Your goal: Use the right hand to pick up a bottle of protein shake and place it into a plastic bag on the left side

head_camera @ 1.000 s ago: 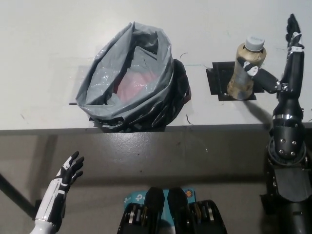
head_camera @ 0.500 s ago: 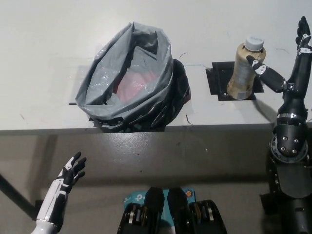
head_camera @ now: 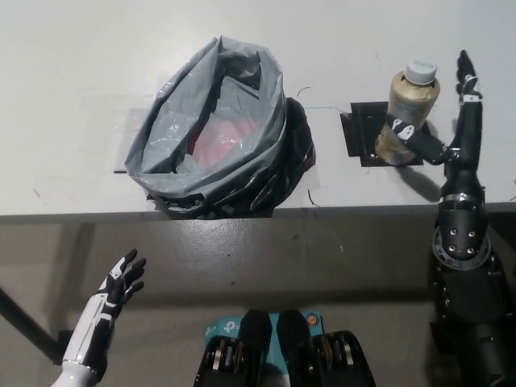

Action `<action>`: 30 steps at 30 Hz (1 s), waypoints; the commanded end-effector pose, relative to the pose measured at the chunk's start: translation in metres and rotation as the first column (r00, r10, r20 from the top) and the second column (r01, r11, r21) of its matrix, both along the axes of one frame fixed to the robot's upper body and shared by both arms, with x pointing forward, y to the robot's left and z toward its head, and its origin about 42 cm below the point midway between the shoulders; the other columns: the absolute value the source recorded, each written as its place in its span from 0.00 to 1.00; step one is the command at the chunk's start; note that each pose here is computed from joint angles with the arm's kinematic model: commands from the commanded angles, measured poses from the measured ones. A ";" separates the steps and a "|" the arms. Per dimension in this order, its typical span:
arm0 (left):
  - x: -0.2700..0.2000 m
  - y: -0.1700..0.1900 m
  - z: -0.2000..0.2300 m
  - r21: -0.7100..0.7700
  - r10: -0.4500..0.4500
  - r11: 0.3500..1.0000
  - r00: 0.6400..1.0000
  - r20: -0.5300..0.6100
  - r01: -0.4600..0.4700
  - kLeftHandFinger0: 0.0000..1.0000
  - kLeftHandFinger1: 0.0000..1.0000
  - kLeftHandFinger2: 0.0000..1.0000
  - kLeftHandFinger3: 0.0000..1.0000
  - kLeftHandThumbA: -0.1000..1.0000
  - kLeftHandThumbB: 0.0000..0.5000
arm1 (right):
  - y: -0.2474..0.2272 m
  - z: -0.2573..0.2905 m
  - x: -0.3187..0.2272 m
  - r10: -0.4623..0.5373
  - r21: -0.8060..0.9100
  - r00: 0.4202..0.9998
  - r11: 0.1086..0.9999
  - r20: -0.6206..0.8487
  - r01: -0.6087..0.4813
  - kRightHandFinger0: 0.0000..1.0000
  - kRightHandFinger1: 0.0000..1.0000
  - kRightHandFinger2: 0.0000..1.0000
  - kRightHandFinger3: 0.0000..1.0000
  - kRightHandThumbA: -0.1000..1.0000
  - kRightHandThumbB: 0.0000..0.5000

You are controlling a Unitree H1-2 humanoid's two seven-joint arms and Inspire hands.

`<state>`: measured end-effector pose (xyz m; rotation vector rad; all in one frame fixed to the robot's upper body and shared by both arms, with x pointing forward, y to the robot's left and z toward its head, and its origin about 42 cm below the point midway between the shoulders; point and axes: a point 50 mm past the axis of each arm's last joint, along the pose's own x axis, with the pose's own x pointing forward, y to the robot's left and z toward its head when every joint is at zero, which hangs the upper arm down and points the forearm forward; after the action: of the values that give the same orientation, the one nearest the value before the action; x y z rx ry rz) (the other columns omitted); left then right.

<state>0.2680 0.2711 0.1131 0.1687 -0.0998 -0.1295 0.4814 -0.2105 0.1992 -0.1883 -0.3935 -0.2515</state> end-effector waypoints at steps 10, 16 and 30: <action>-0.001 0.000 0.008 -0.023 -0.045 0.999 0.999 0.020 0.045 1.00 1.00 1.00 1.00 1.00 0.48 | -0.005 0.007 0.042 -0.017 0.077 0.996 0.997 -0.090 0.024 1.00 1.00 1.00 1.00 1.00 0.94; 0.000 -0.001 0.008 -0.051 -0.045 0.998 0.999 0.017 0.046 1.00 1.00 1.00 1.00 1.00 0.50 | -0.006 0.011 0.058 0.029 0.285 0.994 0.959 -0.107 0.003 1.00 1.00 1.00 1.00 0.85 0.89; 0.010 -0.003 0.014 -0.098 -0.060 0.993 0.998 0.015 0.061 1.00 1.00 1.00 1.00 1.00 0.62 | -0.006 0.028 0.066 0.078 0.471 0.991 0.882 -0.111 -0.017 0.00 0.19 0.57 0.48 0.01 0.34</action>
<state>0.2745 0.2685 0.1166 0.0977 -0.0923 -0.1620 0.5343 -0.2230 0.1872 0.2716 -0.0982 -0.3405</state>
